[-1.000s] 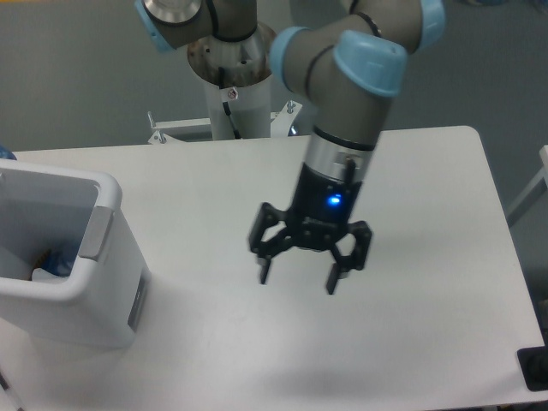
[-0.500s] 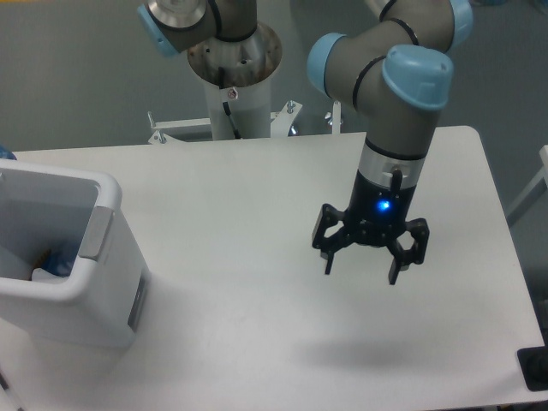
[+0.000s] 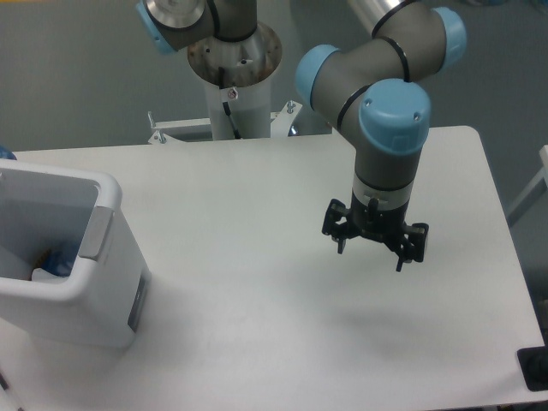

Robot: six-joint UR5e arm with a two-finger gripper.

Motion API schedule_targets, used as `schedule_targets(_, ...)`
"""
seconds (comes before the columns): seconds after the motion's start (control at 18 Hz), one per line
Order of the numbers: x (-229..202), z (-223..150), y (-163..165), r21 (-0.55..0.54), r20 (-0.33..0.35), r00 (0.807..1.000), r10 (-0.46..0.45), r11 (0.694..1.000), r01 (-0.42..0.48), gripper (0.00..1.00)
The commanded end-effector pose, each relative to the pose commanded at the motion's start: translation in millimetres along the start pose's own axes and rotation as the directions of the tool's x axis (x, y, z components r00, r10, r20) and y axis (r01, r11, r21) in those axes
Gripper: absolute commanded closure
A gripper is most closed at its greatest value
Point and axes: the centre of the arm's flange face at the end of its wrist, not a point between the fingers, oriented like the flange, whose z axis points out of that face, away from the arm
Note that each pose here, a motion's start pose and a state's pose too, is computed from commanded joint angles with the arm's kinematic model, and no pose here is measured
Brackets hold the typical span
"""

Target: Place the trash in the trash can

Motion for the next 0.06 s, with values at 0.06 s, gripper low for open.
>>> schedule_targets(0.06,1.9,1.3,1.1,-0.002,-0.003,1.000,0.009,1.000,-0.009,0.00)
